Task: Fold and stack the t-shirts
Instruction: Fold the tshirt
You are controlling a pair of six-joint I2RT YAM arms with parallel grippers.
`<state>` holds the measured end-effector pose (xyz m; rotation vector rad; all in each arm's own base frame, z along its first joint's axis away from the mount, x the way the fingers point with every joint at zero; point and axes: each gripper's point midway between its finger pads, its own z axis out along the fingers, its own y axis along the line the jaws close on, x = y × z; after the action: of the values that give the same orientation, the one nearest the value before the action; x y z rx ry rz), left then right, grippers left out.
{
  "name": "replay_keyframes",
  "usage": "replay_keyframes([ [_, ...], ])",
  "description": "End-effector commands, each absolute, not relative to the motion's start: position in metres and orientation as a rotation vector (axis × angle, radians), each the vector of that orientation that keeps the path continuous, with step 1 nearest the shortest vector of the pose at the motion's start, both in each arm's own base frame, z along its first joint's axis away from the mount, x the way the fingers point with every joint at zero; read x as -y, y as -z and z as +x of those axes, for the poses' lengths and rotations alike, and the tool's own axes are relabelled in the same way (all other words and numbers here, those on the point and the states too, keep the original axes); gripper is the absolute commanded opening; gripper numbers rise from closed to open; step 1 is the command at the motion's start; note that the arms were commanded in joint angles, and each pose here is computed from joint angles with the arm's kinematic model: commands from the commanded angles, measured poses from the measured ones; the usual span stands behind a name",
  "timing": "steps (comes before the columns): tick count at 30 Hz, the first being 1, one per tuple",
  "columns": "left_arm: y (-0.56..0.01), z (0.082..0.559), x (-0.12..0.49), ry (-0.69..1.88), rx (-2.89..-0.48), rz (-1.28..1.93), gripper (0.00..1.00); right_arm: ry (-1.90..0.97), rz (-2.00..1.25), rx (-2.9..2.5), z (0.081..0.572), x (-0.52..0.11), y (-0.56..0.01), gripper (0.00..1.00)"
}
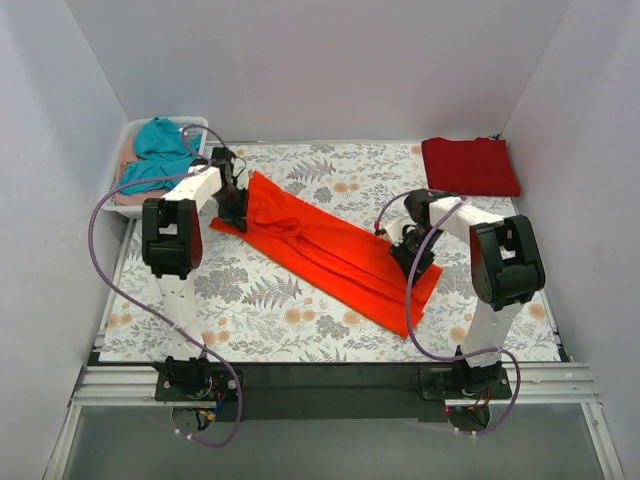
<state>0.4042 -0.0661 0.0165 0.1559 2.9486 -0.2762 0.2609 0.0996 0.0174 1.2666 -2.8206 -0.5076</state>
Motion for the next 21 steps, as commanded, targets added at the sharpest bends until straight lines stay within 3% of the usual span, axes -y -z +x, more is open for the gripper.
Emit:
replay_keyframes([
  [1,-0.014,0.483,0.062,0.164,-2.807,0.235,0.09,0.652,1.433,2.552,0.191,-0.143,-0.009,0.26],
  [2,0.005,0.493,0.064,0.167,-2.836,0.257,0.1,0.699,1.485,2.503,0.179,-0.156,-0.014,0.27],
  [3,-0.036,0.534,0.075,0.168,-2.717,0.316,0.1,0.814,1.587,2.408,0.157,-0.185,-0.025,0.29],
  [5,-0.048,0.56,0.085,0.159,-2.648,0.371,0.13,0.936,1.689,2.282,0.132,-0.213,-0.041,0.32],
  [7,-0.08,0.572,0.101,0.175,-2.546,0.44,0.19,1.091,1.709,2.264,0.133,-0.238,-0.065,0.38],
  [8,-0.123,0.569,0.108,0.208,-2.46,0.445,0.22,1.144,1.705,2.272,0.137,-0.245,-0.073,0.39],
  [9,-0.105,0.56,0.111,0.236,-2.476,0.448,0.24,1.164,1.711,2.285,0.143,-0.249,-0.079,0.4],
  [14,-0.138,0.507,0.132,0.456,-2.442,0.396,0.27,1.206,1.706,2.408,0.187,-0.262,-0.095,0.41],
  [21,-0.098,0.429,0.157,0.706,-2.636,0.25,0.18,0.944,1.621,2.564,0.226,-0.247,-0.052,0.33],
])
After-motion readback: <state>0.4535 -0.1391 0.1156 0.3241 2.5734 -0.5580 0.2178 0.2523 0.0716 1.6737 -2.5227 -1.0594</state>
